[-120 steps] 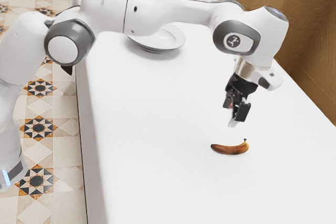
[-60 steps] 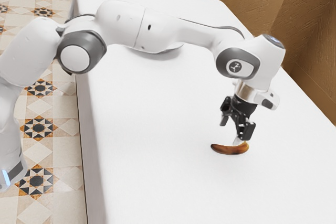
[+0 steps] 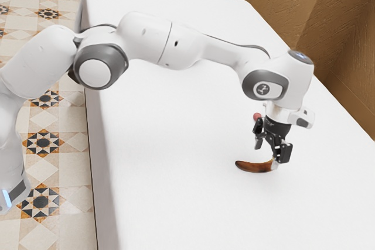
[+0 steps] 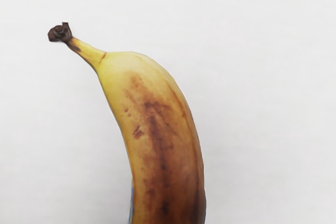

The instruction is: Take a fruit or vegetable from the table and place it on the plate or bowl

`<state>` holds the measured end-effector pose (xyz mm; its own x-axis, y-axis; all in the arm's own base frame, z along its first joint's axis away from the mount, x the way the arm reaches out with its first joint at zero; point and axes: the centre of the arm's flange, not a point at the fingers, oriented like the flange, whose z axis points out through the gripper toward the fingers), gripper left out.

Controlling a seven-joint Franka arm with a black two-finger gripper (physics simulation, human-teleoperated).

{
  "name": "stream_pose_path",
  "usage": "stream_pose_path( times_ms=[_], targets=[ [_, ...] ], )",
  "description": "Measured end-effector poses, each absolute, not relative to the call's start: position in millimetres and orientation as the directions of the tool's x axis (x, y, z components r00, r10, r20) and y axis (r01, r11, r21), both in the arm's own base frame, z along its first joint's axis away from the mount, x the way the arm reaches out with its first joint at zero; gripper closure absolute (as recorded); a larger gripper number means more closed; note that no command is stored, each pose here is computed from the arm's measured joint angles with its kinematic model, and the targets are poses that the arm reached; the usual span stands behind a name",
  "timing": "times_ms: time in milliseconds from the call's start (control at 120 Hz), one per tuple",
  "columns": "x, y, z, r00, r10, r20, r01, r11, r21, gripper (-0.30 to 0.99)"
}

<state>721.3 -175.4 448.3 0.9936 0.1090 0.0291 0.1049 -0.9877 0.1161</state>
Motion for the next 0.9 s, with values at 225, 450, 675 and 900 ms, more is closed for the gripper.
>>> stream_pose_path(
  times_ms=[225, 450, 675, 900],
  targets=[
    [728.2, -174.1, 416.9, 0.998, 0.061, 0.013, 0.059, -0.992, 0.107, 0.00],
    [730.7, -172.5, 411.7, 1.000, 0.012, 0.021, 0.010, -0.994, 0.106, 0.00],
    [733.6, -171.9, 401.9, 0.999, -0.022, 0.025, -0.024, -0.994, 0.108, 0.00],
    [735.6, -170.8, 401.2, 0.998, -0.045, 0.039, -0.049, -0.993, 0.110, 0.05]
  ],
)
